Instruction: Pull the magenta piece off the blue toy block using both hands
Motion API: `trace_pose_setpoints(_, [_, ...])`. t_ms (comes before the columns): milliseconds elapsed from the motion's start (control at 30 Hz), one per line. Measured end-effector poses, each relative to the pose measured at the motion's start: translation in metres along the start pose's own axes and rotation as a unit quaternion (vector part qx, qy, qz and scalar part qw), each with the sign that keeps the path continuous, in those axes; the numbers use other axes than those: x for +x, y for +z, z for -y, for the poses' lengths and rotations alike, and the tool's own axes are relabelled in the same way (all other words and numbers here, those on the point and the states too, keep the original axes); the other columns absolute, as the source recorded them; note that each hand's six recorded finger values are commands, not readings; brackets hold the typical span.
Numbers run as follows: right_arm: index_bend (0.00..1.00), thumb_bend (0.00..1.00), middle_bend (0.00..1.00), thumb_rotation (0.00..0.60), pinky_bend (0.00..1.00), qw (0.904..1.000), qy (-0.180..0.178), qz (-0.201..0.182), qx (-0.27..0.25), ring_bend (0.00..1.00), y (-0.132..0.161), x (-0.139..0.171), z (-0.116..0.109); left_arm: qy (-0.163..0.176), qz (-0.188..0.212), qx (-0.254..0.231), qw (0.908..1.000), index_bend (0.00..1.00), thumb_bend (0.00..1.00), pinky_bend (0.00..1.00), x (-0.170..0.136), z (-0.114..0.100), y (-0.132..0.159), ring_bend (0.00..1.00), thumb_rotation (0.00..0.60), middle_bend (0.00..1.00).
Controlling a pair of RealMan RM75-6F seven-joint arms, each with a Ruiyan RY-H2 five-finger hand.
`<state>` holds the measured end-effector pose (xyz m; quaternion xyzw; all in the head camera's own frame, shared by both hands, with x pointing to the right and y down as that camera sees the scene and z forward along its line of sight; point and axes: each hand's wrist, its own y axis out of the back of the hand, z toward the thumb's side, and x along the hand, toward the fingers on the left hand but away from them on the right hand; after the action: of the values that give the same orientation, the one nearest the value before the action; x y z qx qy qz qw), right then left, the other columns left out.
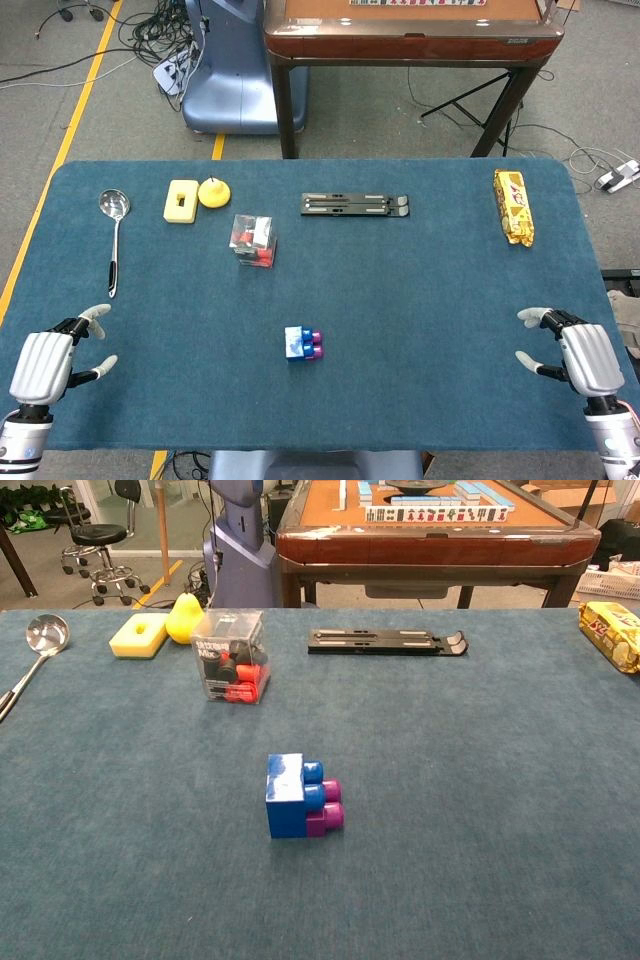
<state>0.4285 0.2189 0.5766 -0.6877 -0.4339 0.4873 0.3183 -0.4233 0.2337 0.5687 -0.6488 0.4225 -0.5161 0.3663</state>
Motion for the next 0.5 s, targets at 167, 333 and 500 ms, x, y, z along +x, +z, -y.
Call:
trace_pose_setpoints(167, [0.41,0.04,0.48,0.600,0.60,0.9999,0.001,-0.003,-0.010,0.45,0.002,0.004,0.000,-0.010,-0.006,-0.024,0.9996,0.29,0.04,0.80,0.000,0.003,0.004,0.52,0.600,0.50])
trace_pose_setpoints(333, [0.41,0.04,0.48,0.600,0.60,0.9999,-0.001,-0.003,-0.013,0.45,0.001,0.004,-0.002,-0.018,0.003,-0.088,0.9960,0.27,0.04,0.92,0.007,-0.001,0.026,0.69,0.600,0.63])
trace_pose_setpoints(500, [0.41,0.04,0.48,0.600,0.60,0.9999,-0.005,-0.004,-0.013,0.45,0.001,0.005,-0.007,-0.018,0.056,-0.141,0.9883,0.23,0.00,1.00,0.023,-0.012,0.072,0.97,0.600,0.99])
